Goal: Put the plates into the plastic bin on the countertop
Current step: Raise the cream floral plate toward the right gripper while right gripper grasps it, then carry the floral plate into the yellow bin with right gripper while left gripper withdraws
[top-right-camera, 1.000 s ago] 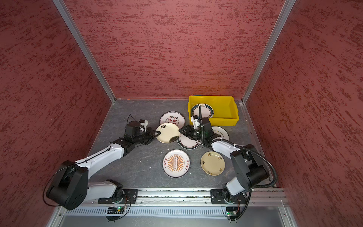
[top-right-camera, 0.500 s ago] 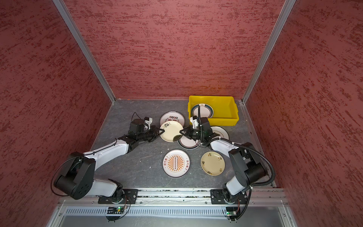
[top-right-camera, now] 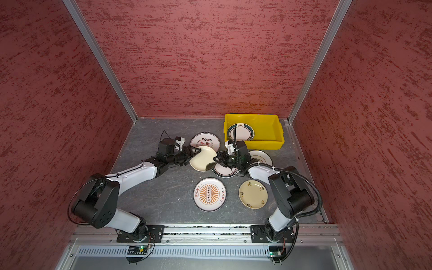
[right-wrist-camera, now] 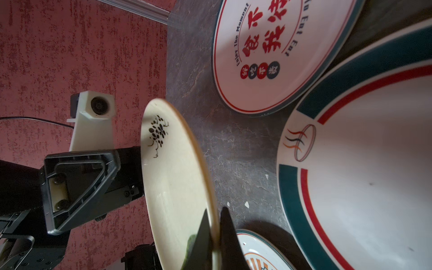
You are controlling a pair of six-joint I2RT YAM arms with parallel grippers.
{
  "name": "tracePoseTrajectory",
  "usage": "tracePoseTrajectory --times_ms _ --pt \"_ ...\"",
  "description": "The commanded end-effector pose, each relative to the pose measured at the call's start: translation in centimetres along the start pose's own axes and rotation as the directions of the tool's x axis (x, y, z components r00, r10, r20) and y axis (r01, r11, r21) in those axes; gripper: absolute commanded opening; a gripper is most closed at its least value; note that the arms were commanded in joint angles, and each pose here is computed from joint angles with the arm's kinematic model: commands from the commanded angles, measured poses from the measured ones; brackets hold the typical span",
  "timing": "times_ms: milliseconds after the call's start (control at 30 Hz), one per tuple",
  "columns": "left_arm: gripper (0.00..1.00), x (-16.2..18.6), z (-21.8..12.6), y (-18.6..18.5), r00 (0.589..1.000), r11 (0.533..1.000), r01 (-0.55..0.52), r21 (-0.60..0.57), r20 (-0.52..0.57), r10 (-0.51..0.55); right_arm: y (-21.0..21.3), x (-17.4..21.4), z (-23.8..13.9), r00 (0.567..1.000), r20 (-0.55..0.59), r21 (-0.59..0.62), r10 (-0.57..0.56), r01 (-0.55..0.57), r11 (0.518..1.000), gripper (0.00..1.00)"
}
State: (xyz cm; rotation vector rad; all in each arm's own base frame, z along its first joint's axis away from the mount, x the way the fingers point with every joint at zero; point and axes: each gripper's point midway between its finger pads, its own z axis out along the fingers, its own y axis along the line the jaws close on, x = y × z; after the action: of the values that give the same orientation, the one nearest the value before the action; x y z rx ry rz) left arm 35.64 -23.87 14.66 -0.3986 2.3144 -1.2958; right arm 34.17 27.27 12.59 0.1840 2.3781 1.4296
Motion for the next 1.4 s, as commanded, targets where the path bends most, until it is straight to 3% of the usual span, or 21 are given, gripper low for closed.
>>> tracePoseTrajectory --times_ms 0,333,933,1067,1367 --pt "0.81 -0.4 -0.8 -0.5 1.000 1.000 -0.009 0.016 0.019 0.009 1.7 -0.7 -0.2 0.998 0.022 -0.028 -0.056 0.057 0.998 0.00" --pt "1.00 -1.0 -2.1 0.0 0.999 1.000 0.010 0.016 0.044 -0.011 2.2 -1.9 -1.3 0.991 0.074 0.036 -0.114 0.111 0.993 0.00" --pt "0.99 -1.6 -5.6 0.2 0.993 1.000 0.006 0.030 0.117 -0.010 2.7 -4.6 -4.2 0.965 0.160 0.163 -0.207 0.181 0.970 0.00" --pt "1.00 -1.9 -6.5 0.2 0.990 0.999 0.001 0.036 0.138 -0.006 2.7 -6.5 -6.0 0.943 0.214 0.241 -0.256 0.203 0.949 0.00" --pt "0.99 -2.0 -7.5 0.3 0.989 0.999 -0.010 0.038 0.148 0.004 3.2 -12.4 -11.4 0.845 0.403 0.391 -0.351 0.188 0.901 0.00"
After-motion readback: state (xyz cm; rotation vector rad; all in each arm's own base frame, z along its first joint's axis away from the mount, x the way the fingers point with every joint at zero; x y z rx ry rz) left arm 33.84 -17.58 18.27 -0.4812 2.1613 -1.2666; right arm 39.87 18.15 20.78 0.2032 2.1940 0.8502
